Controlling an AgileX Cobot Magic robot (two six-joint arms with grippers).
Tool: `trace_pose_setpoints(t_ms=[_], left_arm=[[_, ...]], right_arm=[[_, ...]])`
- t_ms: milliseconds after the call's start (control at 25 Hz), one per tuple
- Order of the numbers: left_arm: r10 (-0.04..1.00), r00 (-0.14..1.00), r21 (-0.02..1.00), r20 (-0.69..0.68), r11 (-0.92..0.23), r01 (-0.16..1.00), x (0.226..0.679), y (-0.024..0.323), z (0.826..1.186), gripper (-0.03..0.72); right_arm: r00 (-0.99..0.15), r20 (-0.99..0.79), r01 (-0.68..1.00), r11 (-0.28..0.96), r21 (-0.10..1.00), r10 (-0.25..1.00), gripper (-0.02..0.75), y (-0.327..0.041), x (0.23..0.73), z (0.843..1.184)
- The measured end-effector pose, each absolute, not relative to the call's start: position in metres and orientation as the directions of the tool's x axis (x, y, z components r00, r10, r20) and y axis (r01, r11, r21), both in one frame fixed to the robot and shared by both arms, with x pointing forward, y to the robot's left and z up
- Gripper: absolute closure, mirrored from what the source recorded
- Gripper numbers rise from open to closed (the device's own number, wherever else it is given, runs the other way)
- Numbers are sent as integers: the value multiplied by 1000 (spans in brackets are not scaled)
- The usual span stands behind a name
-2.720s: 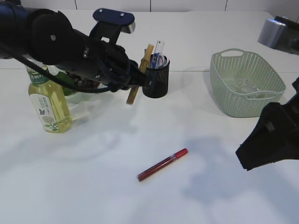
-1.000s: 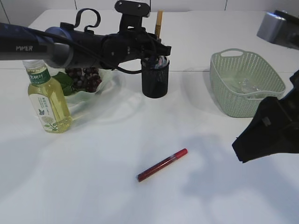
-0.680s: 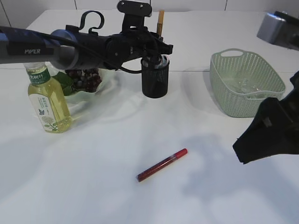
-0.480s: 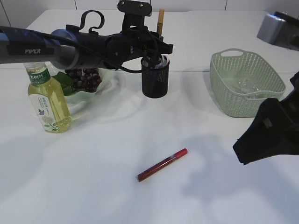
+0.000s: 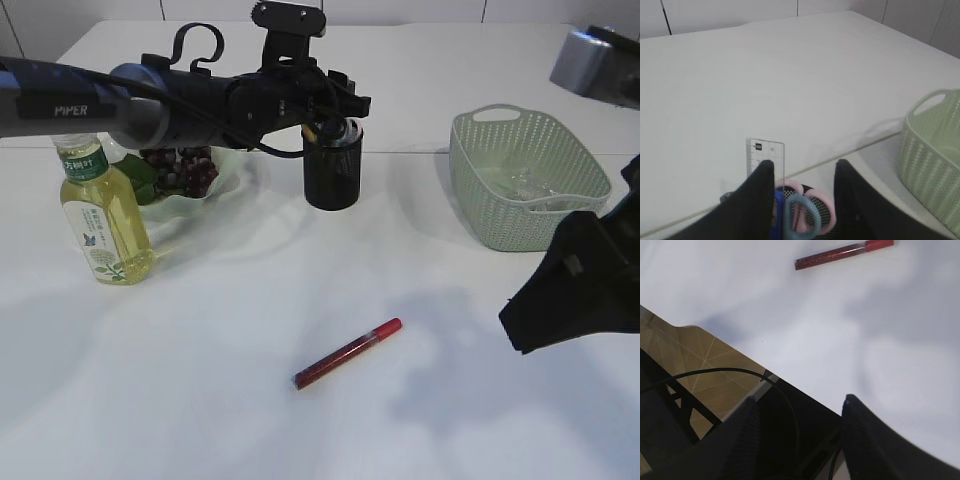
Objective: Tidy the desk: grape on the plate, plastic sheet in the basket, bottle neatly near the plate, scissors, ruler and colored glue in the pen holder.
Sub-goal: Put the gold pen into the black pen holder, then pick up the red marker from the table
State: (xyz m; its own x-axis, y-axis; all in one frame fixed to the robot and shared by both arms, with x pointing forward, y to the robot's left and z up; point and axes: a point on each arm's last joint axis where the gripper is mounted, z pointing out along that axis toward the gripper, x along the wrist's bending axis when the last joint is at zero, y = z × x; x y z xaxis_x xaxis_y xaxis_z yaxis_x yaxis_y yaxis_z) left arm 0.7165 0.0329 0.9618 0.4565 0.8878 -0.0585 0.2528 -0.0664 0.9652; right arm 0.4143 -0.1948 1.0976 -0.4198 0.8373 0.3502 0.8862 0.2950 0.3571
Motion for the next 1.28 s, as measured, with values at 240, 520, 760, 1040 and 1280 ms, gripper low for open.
trace_pose_setpoints(t_ms=[240,520,760,1040,1280], left_arm=[[880,470,938,-65,-107,329,706,37,993,386],[852,518,809,-75,-252,531,661,47,1054,386],[809,581,465,-91,-482,743,608,48,1052,411],[747,657,242,-101,-622,745,566,28,1045,442],[718,689,239,-102,-654,718,554,14,1045,444]], right_arm=[[-420,350,886,295,357,837,320,-195,414,1098],[-419,353,887,294,357,836,320,-195,414,1098],[-385,411,908,258,331,826,320,-191,412,1099],[-276,459,953,180,242,844,318,-191,408,1100],[-248,395,937,115,331,884,318,-206,420,1129]])
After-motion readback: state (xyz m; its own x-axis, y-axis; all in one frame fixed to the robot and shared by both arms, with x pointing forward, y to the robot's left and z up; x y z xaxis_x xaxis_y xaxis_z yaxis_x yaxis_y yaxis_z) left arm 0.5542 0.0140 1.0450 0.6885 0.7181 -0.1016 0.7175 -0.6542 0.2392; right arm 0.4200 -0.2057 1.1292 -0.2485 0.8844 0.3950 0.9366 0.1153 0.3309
